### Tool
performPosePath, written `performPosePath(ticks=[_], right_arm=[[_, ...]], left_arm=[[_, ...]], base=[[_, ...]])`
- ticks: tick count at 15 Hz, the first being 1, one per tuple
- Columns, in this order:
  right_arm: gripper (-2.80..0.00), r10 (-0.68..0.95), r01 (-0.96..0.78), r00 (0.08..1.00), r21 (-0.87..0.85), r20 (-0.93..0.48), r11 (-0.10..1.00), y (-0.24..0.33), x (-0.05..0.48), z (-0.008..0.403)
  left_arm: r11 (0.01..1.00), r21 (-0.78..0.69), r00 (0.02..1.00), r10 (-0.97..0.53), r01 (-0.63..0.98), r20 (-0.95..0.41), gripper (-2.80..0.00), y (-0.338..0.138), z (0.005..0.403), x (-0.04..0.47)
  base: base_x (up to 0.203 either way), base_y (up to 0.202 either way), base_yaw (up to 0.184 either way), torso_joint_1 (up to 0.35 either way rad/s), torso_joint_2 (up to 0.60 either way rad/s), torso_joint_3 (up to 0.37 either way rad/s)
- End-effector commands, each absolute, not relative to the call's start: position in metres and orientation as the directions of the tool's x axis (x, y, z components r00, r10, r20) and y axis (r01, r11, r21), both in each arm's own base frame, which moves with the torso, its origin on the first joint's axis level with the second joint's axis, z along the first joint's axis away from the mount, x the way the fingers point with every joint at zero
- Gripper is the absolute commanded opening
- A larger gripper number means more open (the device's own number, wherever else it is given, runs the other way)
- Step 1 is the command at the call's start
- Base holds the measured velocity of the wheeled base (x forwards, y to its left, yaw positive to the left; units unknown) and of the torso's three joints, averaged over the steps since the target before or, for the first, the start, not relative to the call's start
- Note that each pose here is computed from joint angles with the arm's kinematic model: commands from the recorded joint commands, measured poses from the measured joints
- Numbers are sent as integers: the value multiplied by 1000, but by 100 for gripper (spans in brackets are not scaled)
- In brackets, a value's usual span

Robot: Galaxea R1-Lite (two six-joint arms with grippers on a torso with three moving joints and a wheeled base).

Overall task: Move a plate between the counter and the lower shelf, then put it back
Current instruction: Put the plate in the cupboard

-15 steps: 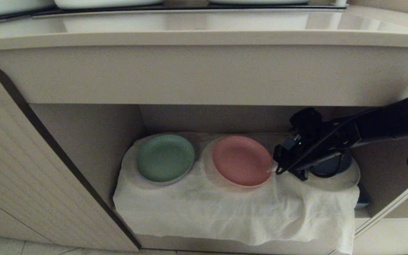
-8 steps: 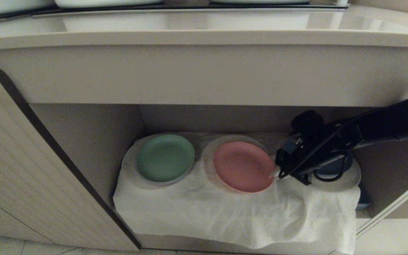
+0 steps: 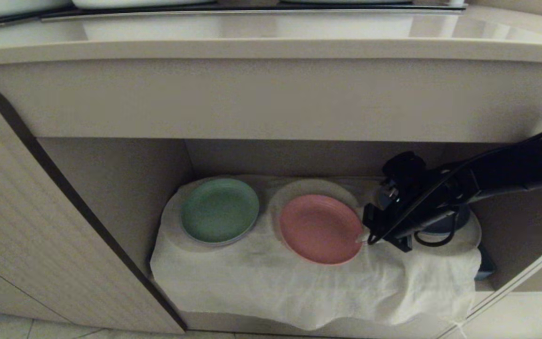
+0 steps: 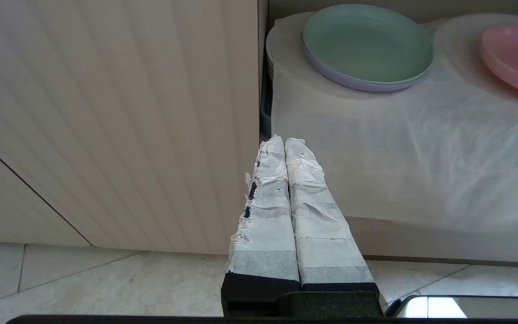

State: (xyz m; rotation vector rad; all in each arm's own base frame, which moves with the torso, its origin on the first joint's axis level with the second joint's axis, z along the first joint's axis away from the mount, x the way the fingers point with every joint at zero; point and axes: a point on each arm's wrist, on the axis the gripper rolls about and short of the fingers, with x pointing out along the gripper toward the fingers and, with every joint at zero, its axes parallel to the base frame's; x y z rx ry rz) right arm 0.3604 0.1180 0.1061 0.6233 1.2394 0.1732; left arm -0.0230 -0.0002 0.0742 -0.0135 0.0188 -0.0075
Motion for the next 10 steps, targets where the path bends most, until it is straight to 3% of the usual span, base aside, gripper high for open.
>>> performPosePath(ticks=[1,10], right_arm=[[-280,443,213,340,527,-830,823,118,359,108],[-280,398,299,373,515,-838,803,111,339,106]], left_arm=[[1000,-14,1000,-8,7,-18,-280,0,74,-23],[1000,-14,1000,-8,7,-18,-280,0,74,-23]], base=[[0,0,0,0,0,0],[0,0,0,0,0,0]])
